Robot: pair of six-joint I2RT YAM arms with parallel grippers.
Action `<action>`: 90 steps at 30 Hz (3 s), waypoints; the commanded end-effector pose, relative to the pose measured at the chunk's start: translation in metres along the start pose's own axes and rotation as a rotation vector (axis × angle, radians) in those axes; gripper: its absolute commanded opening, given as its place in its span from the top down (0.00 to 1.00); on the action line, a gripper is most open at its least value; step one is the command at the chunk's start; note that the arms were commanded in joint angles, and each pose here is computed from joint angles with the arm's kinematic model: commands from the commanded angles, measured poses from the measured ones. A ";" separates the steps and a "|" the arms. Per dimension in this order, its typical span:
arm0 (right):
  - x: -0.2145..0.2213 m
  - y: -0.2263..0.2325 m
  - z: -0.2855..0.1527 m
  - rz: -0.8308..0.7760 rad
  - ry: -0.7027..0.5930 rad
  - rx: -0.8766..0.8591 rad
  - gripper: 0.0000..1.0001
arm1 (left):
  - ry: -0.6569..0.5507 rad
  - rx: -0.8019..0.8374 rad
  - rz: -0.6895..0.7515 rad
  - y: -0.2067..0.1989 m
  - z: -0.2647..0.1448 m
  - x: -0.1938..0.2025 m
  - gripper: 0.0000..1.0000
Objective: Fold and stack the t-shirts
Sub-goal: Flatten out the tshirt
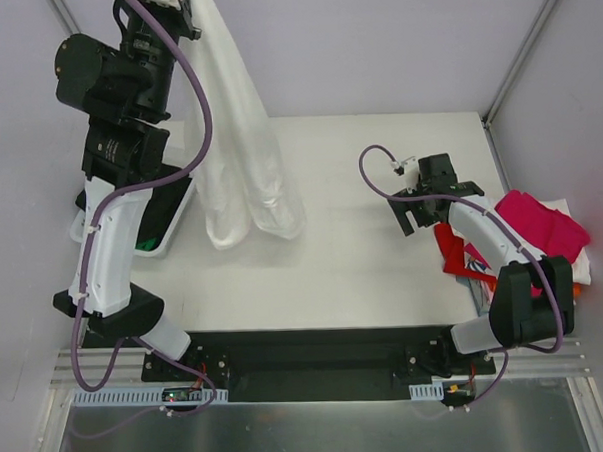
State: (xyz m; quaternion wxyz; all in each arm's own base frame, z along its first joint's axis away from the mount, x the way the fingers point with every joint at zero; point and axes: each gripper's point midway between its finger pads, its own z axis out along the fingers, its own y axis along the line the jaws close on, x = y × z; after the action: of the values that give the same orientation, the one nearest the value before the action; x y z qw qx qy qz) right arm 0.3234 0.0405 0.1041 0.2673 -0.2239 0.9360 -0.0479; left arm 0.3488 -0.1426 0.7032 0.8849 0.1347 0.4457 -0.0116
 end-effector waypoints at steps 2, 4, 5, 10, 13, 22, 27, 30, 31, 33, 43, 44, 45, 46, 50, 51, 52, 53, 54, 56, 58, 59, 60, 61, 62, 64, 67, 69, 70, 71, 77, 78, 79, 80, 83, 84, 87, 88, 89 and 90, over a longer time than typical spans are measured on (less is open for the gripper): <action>-0.009 -0.003 -0.005 -0.002 -0.015 0.010 0.03 | -0.139 0.002 -0.098 0.002 0.005 -0.039 1.00; -0.010 -0.003 -0.005 0.000 -0.018 0.010 0.03 | -0.142 0.001 -0.112 0.002 0.007 -0.038 1.00; -0.010 -0.003 -0.006 0.000 -0.020 0.010 0.03 | -0.143 0.002 -0.117 0.000 0.010 -0.037 1.00; -0.010 -0.003 -0.005 0.000 -0.018 0.008 0.03 | -0.123 0.021 -0.139 -0.011 0.018 -0.025 1.00; -0.009 -0.002 -0.004 0.001 -0.012 0.005 0.03 | -0.105 0.031 -0.157 -0.020 0.024 -0.015 1.00; -0.009 -0.001 -0.003 0.001 -0.013 0.002 0.03 | -0.068 0.053 -0.159 -0.034 0.027 -0.003 1.00; -0.009 -0.001 -0.003 -0.001 -0.013 0.000 0.03 | 0.025 0.089 -0.129 -0.053 0.028 0.038 1.00; -0.009 -0.001 -0.002 -0.001 -0.009 0.000 0.03 | 0.035 0.117 -0.123 -0.066 0.028 0.043 1.00; -0.008 -0.001 -0.002 -0.003 -0.007 0.001 0.03 | 0.036 0.127 -0.115 -0.071 0.028 0.044 1.00; -0.008 -0.001 -0.002 -0.003 -0.007 0.001 0.03 | 0.023 0.148 -0.113 -0.082 0.027 0.037 1.00; -0.008 0.001 -0.002 -0.004 -0.008 -0.009 0.03 | 0.075 0.192 -0.051 -0.117 0.029 0.063 1.00; -0.008 0.000 -0.002 -0.003 -0.008 -0.008 0.03 | 0.085 0.191 -0.043 -0.118 0.029 0.068 1.00; -0.008 0.000 -0.002 -0.003 -0.008 -0.008 0.03 | 0.092 0.191 -0.038 -0.119 0.029 0.071 1.00; -0.007 0.001 -0.002 -0.005 -0.005 -0.009 0.03 | 0.104 0.190 -0.024 -0.120 0.029 0.077 1.00; -0.007 0.000 -0.001 -0.002 -0.004 -0.007 0.03 | 0.126 0.173 0.008 -0.118 0.029 0.087 1.00; -0.007 0.000 -0.001 -0.003 -0.006 -0.007 0.03 | 0.120 0.162 0.016 -0.116 0.029 0.088 1.00; -0.007 0.000 -0.001 -0.005 -0.006 -0.007 0.03 | 0.114 0.153 0.036 -0.113 0.029 0.085 1.00; -0.007 0.000 -0.002 -0.005 -0.006 -0.003 0.03 | 0.130 0.135 0.055 -0.111 0.028 0.093 1.00; -0.007 0.000 -0.002 -0.005 -0.007 -0.005 0.03 | 0.130 0.119 0.072 -0.109 0.029 0.096 1.00; -0.007 0.000 -0.002 -0.003 -0.006 -0.003 0.03 | 0.115 0.069 0.120 -0.097 0.030 0.095 1.00; -0.007 0.000 -0.002 -0.003 -0.006 -0.003 0.03 | 0.090 0.016 0.160 -0.082 0.033 0.091 1.00; -0.006 0.000 -0.001 -0.003 -0.002 -0.005 0.03 | 0.081 -0.009 0.178 -0.075 0.034 0.088 1.00; -0.007 0.000 -0.001 -0.003 -0.004 -0.006 0.03 | 0.084 -0.048 0.195 -0.065 0.035 0.090 1.00; -0.007 0.000 -0.001 -0.002 -0.004 -0.006 0.03 | 0.080 -0.067 0.228 -0.058 0.035 0.088 1.00; -0.007 0.001 -0.001 0.000 -0.003 -0.009 0.03 | 0.063 -0.106 0.238 -0.048 0.036 0.083 1.00; -0.008 0.002 -0.003 0.003 -0.011 -0.013 0.03 | 0.067 -0.156 0.286 -0.029 0.037 0.083 1.00; -0.013 0.006 -0.006 0.011 -0.035 -0.035 0.03 | 0.066 -0.233 0.349 0.000 0.037 0.079 1.00; -0.018 0.014 -0.009 0.007 -0.055 -0.060 0.03 | 0.070 -0.265 0.382 0.013 0.036 0.078 1.00; -0.023 0.017 -0.012 -0.003 -0.070 -0.069 0.03 | 0.084 -0.273 0.400 0.022 0.034 0.083 1.00; -0.026 0.020 -0.013 -0.011 -0.078 -0.072 0.03 | 0.093 -0.270 0.408 0.023 0.033 0.088 1.00; -0.057 0.069 -0.017 -0.216 -0.138 -0.157 0.02 | 0.154 -0.215 0.469 0.016 0.012 0.128 1.00; -0.064 0.079 -0.017 -0.251 -0.151 -0.172 0.02 | 0.158 -0.214 0.473 0.017 0.009 0.130 1.00; -0.071 0.076 -0.017 -0.270 -0.155 -0.145 0.01 | 0.186 -0.193 0.486 0.011 0.006 0.146 1.00; -0.085 0.079 -0.013 -0.274 -0.159 -0.154 0.01 | 0.199 -0.189 0.493 0.009 0.004 0.152 1.00; -0.120 0.083 -0.014 -0.285 -0.184 -0.163 0.01 | 0.244 -0.160 0.519 0.001 -0.002 0.177 1.00; -0.121 0.088 0.002 -0.297 -0.148 -0.175 0.01 | 0.258 -0.149 0.531 -0.003 -0.003 0.185 1.00; -0.140 0.107 0.023 -0.326 -0.136 -0.223 0.03 | 0.309 -0.121 0.556 -0.012 -0.010 0.212 1.00; -0.145 0.109 0.027 -0.333 -0.137 -0.225 0.04 | 0.332 -0.106 0.562 -0.016 -0.014 0.225 1.00; -0.146 0.117 0.035 -0.350 -0.122 -0.237 0.06 | 0.339 -0.102 0.566 -0.017 -0.016 0.230 1.00; -0.152 0.121 0.047 -0.357 -0.112 -0.245 0.06 | 0.360 -0.090 0.580 -0.020 -0.021 0.240 1.00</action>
State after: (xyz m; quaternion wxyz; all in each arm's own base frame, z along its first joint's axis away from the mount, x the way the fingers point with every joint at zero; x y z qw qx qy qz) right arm 0.4049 0.1920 0.1302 0.3030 -0.3871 0.8707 0.0174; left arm 0.4889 -0.1392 0.4794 0.7419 0.2416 0.5625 0.2734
